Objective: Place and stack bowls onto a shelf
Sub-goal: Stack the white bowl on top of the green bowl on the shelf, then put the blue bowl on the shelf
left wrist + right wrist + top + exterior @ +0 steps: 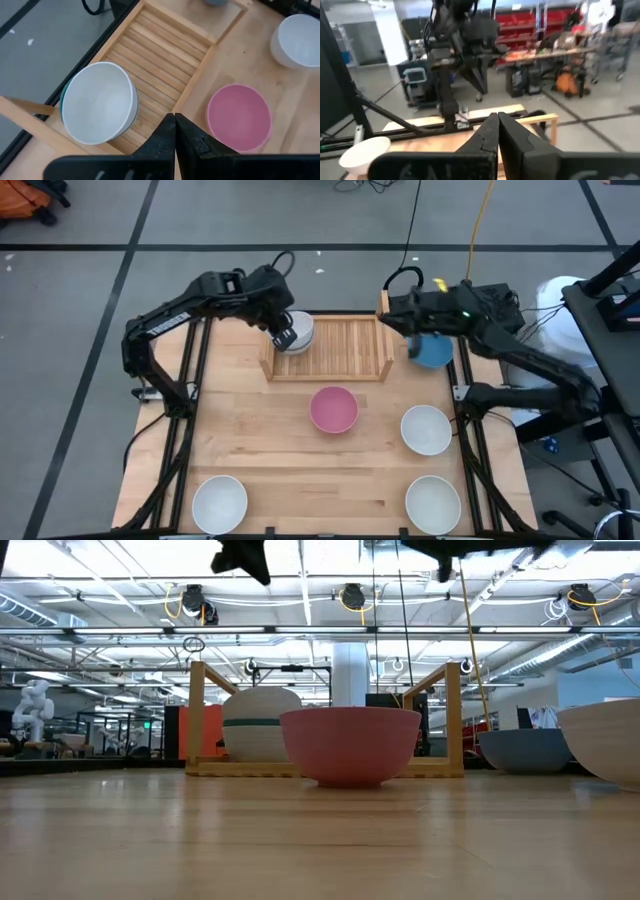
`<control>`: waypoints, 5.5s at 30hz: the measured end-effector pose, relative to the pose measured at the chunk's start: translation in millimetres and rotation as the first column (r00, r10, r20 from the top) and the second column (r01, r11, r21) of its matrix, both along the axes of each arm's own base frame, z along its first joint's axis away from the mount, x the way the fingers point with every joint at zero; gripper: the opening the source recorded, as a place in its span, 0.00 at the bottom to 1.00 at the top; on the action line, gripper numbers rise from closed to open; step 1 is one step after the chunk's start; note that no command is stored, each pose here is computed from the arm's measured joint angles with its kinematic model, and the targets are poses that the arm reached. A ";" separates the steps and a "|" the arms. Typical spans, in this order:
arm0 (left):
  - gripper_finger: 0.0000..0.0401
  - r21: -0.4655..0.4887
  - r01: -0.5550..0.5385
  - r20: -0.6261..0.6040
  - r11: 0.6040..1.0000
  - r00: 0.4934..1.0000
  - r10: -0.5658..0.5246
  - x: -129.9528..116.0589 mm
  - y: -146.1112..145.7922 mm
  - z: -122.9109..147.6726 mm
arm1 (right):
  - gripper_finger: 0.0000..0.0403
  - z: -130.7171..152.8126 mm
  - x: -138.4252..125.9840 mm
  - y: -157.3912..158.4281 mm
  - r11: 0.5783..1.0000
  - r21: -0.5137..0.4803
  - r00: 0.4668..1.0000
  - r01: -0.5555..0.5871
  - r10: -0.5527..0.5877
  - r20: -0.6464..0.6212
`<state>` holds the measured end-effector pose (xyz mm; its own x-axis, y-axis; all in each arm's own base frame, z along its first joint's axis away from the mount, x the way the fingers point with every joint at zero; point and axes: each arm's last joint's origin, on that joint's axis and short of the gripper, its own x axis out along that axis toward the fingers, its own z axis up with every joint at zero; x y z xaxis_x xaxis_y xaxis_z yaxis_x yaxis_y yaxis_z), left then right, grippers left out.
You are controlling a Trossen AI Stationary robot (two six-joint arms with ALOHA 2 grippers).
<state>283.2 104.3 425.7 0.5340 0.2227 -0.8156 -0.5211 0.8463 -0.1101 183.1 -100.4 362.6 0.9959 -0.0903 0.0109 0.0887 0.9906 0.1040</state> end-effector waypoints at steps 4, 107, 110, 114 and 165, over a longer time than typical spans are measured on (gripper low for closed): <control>0.01 0.027 0.003 -0.013 1.000 1.000 -0.002 -15.2 -4.7 8.4 | 0.00 7.4 29.8 -11.6 0.998 -0.047 0.998 -0.029 0.027 -0.051; 0.01 0.159 -0.025 -0.048 0.987 0.998 0.033 -99.6 -28.5 44.1 | 0.16 -112.2 213.2 -80.1 0.969 -0.153 0.816 -0.196 0.075 -0.573; 0.01 0.159 -0.024 -0.048 0.987 0.998 0.032 -99.6 -28.5 44.1 | 0.14 -112.2 212.8 -82.3 0.963 -0.217 0.806 -0.159 -0.001 -0.592; 0.01 0.159 -0.024 -0.048 0.987 0.998 0.032 -99.6 -28.5 44.1 | 0.12 -115.3 209.6 -83.6 0.967 -0.194 0.783 -0.165 0.008 -0.622; 0.01 0.117 0.029 -0.044 0.993 0.999 -0.024 -95.4 -30.0 42.3 | 0.11 39.8 99.5 -30.1 0.928 -0.360 0.895 -0.094 -0.080 -0.439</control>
<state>187.8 74.3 468.0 0.5065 0.3051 -0.8065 -0.5005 0.8656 0.0131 282.5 -130.5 402.4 0.9045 -0.1594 -0.3955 0.0317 0.9501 -0.3103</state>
